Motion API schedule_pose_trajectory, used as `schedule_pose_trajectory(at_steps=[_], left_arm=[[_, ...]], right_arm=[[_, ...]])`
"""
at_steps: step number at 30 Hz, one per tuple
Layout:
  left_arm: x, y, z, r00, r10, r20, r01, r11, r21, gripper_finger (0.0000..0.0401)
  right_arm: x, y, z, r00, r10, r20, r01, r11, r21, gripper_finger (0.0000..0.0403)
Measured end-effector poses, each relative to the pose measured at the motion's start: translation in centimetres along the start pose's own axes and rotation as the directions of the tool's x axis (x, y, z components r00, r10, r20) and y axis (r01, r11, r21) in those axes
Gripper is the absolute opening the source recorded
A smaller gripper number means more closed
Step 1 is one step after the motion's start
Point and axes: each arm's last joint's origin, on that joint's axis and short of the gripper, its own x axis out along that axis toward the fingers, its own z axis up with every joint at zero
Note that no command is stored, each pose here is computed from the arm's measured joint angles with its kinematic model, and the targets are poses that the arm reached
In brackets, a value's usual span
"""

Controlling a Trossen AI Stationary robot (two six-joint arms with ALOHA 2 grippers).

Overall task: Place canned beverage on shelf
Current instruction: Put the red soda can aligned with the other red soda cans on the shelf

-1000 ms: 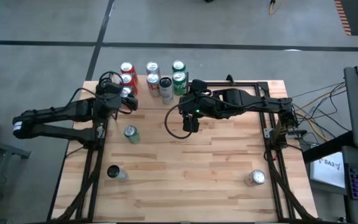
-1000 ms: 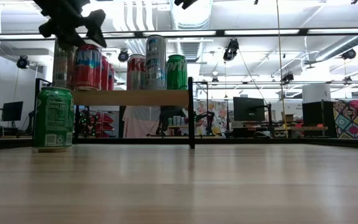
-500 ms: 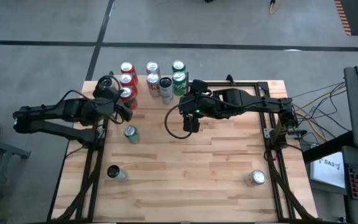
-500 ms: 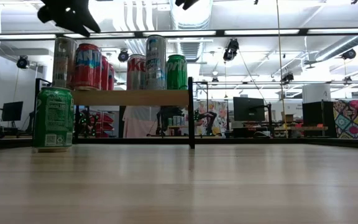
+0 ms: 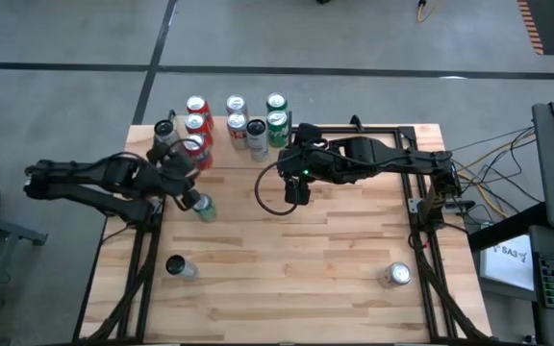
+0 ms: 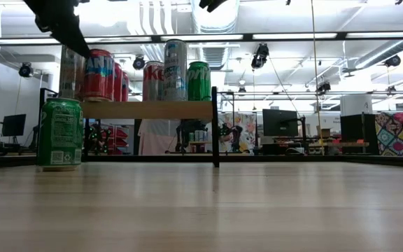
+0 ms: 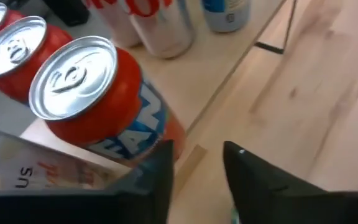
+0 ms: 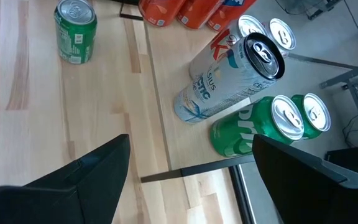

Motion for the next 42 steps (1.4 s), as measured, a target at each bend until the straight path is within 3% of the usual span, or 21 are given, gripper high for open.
schedule_pose_trajectory(at_steps=[6,11,16,21,25,31,42], left_arm=[[0.6,-0.5,0.1,0.999,0.048,-0.014,-0.048,0.998,0.03,0.001],[1.0,-0.8,0.2,0.998,0.056,-0.029,-0.054,0.996,0.064,0.0008],[1.6,-1.3,0.1,0.997,0.056,-0.056,-0.044,0.982,0.184,0.0002],[2.2,-1.6,-0.6,0.995,0.057,-0.085,-0.034,0.969,0.247,0.0001],[2.4,-1.7,-0.9,0.995,0.055,-0.08,-0.035,0.973,0.226,0.0],[2.5,-1.9,-0.7,0.998,0.04,-0.054,-0.03,0.982,0.186,0.0],[2.6,-2.3,0.1,1.0,0.006,0.017,-0.008,0.994,0.11,0.0]], right_arm=[[0.0,0.0,0.0,1.0,0.0,-0.002,0.0,1.0,-0.016,0.0325],[0.0,0.0,-0.4,0.999,0.002,-0.036,-0.005,0.996,-0.084,0.0325],[0.0,0.0,-1.2,0.993,0.021,-0.116,-0.046,0.974,-0.223,0.0325],[-0.1,-0.7,-1.8,0.968,0.219,-0.122,-0.239,0.953,-0.185,0.0325],[0.0,-1.1,-2.5,0.962,0.242,-0.129,-0.261,0.951,-0.163,0.0325],[1.1,-0.4,-3.4,0.971,0.238,-0.03,-0.239,0.956,-0.171,0.0325],[4.1,1.6,-8.2,0.964,0.199,0.175,-0.18,0.976,-0.121,0.0325]])
